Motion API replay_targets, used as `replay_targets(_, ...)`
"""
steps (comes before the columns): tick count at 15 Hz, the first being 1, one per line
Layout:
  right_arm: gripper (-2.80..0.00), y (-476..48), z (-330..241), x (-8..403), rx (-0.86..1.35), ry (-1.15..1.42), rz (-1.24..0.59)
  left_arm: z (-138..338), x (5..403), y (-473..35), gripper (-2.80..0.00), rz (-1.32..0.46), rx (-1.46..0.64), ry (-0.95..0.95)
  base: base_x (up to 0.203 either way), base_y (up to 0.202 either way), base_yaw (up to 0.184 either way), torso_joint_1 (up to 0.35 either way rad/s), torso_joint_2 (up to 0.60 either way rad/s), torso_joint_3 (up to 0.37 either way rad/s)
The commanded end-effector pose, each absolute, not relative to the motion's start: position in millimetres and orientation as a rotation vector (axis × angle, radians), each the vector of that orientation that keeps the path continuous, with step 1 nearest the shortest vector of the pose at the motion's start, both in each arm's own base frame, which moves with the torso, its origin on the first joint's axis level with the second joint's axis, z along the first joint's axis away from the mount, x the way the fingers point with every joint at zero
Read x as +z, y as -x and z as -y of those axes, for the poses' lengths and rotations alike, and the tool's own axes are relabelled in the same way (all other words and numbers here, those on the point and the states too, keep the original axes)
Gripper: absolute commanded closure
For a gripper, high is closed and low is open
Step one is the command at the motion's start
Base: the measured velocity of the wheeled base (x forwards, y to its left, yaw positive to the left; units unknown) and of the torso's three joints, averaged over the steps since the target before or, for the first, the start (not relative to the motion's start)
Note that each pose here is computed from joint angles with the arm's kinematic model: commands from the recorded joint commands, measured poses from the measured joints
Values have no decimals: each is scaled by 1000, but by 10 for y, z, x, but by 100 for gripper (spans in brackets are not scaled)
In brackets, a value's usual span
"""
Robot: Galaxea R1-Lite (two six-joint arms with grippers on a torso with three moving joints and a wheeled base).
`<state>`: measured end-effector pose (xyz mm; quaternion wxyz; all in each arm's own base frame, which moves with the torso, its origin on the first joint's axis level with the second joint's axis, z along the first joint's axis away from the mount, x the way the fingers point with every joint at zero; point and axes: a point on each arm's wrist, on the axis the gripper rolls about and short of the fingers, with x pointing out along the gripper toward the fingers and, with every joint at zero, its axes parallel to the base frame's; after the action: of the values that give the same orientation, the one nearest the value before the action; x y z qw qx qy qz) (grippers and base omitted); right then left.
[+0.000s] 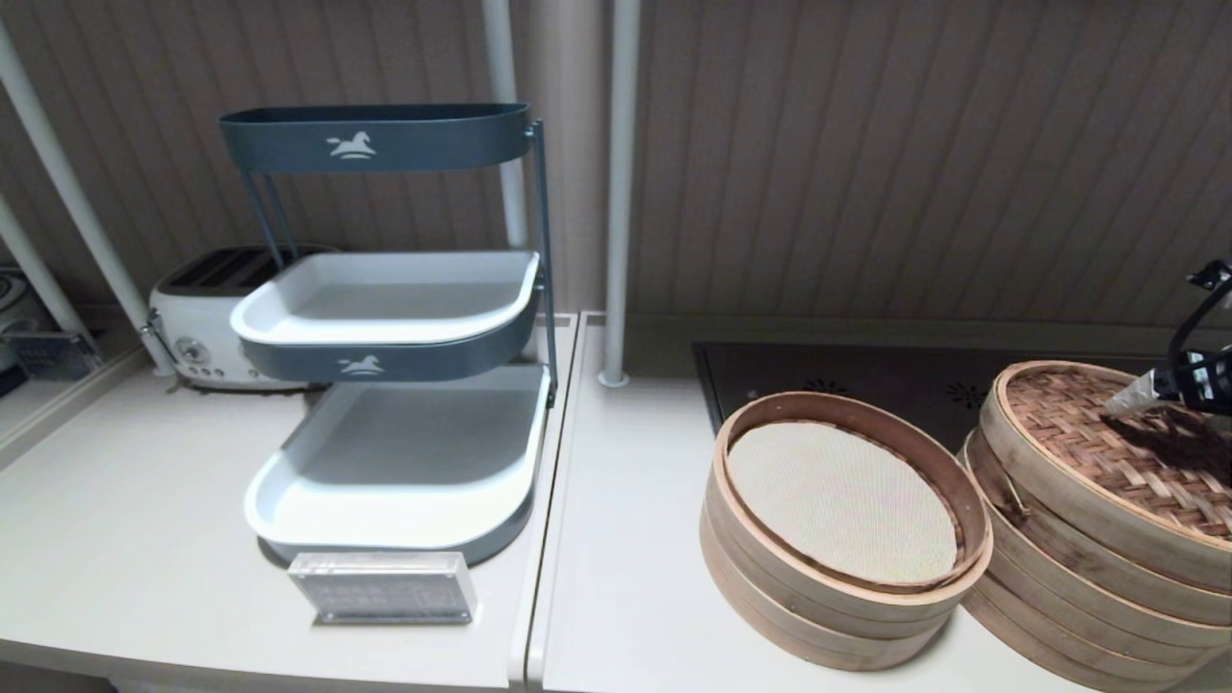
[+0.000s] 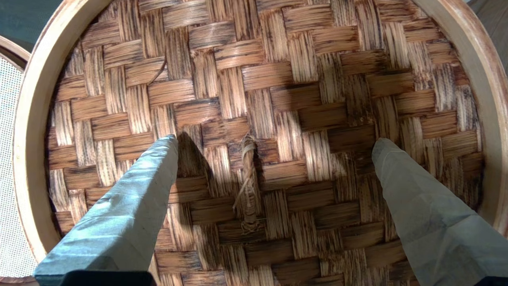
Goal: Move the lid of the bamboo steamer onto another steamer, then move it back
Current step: Pick up the steamer
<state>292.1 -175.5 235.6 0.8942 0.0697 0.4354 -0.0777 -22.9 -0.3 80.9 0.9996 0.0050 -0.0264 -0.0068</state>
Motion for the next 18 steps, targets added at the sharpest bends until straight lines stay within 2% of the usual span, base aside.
replay_targets(1,-280,-2920,1738,2360,-154,-143,-905,3,732,210,0,29,-14,-9,0,0,0,0,0,0)
replay_targets(2,-280,-2936,1713,2362,-147,-139,-905,3,733,210,0,28,-15,-10,0,0,0,0,0,0)
replay_targets(3,0,-2935,1698,2369,-143,-136,-903,3,732,210,0,29,-14,-9,0,0,0,0,0,0)
replay_targets(10,0,-2938,1638,2229,-119,-157,-954,3,732,210,0,29,-14,-11,0,0,0,0,0,0)
replay_targets(18,0,-2942,1681,2312,-135,-146,-918,3,733,210,0,28,-14,-11,0,0,0,0,0,0)
